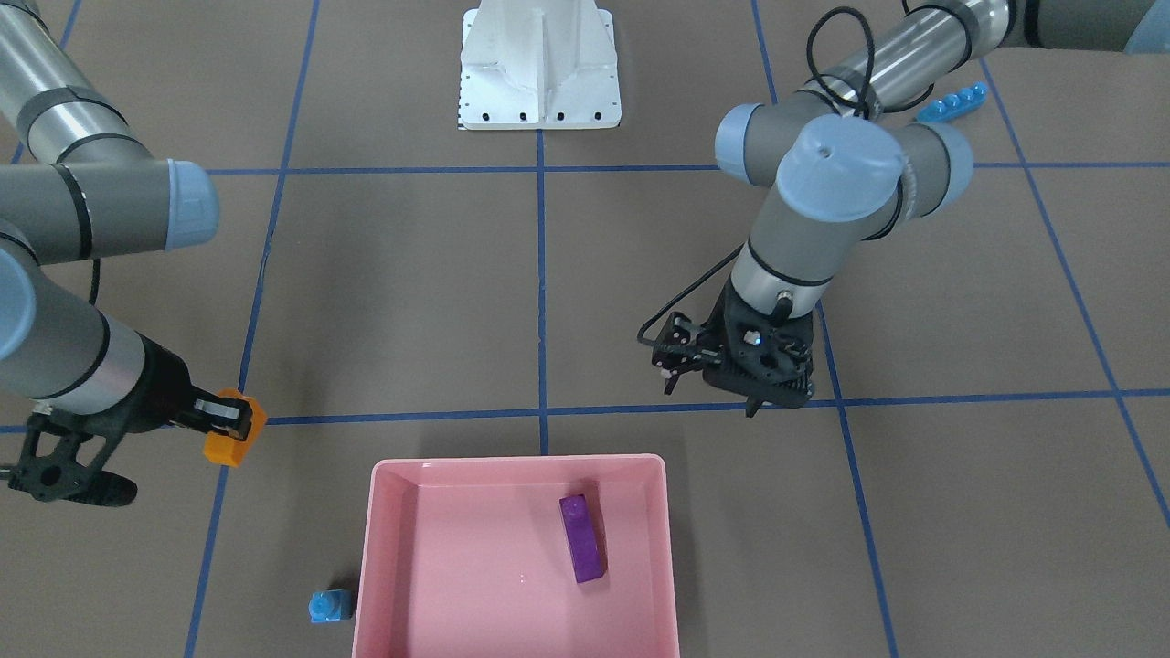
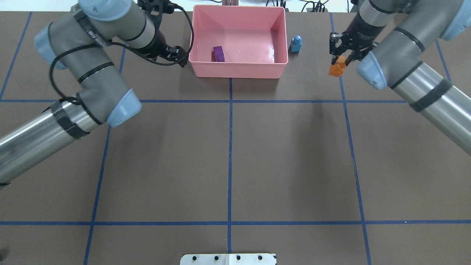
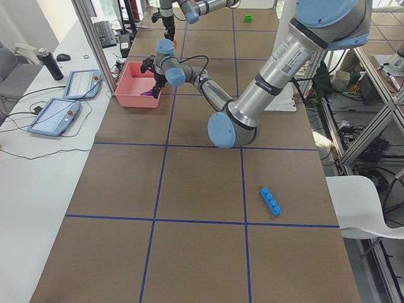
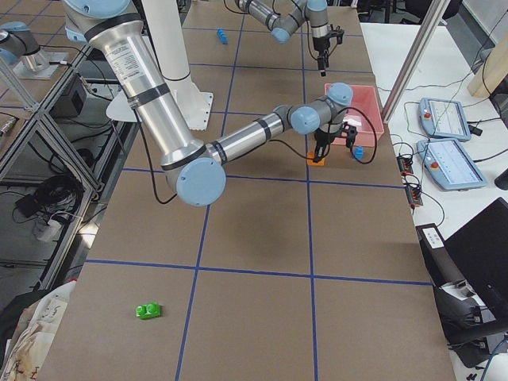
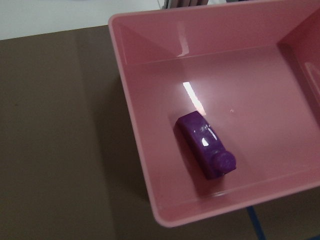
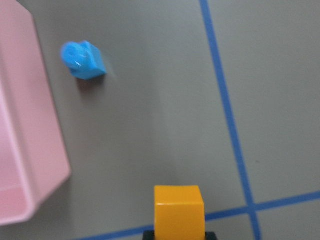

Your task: Put all blocks into box

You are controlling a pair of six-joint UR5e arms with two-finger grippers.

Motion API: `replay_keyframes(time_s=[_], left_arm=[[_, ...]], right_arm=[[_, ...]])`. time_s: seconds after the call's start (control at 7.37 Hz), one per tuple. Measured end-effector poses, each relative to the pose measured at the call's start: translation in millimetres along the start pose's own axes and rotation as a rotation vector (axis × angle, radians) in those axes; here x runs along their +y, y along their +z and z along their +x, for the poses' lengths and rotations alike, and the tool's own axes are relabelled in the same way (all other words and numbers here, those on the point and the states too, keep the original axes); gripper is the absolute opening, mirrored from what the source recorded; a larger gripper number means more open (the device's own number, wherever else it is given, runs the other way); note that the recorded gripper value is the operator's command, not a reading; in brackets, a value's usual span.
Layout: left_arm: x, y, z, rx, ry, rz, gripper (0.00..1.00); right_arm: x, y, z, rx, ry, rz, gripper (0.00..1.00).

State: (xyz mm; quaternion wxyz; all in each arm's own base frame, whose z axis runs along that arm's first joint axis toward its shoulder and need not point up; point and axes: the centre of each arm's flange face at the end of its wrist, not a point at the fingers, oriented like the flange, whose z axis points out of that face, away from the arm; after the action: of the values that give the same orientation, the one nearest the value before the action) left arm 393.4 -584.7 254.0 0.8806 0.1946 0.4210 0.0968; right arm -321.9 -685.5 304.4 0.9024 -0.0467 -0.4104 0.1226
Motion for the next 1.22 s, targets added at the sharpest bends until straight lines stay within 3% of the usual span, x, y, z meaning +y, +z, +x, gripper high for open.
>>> replay_keyframes(time_s=[0.41,0.54,0.68,0.95,1.22], left_arm=[[147,-36,-105,-0.069,0.095,-0.104,0.95],[191,-45,-137,-0.097,0.117,-0.149,1.0],[232,-54,-167,-0.125,0.148,-0.2,1.0],[301,-69,-217,-0.172,0.183,-0.296,0.98],[385,-83,-276,-0.161,0.259,-0.32,1.0]], right_arm=[[-25,14,-139,-0.087,0.075,0.19,0.0],[-22,26,-172,-0.094,0.084,0.227,0.67],[-12,41,-194,-0.086,0.079,0.253,1.0],[5,56,-215,-0.08,0.062,0.276,1.0],[11,41,-225,-0.108,0.049,0.286,1.0]])
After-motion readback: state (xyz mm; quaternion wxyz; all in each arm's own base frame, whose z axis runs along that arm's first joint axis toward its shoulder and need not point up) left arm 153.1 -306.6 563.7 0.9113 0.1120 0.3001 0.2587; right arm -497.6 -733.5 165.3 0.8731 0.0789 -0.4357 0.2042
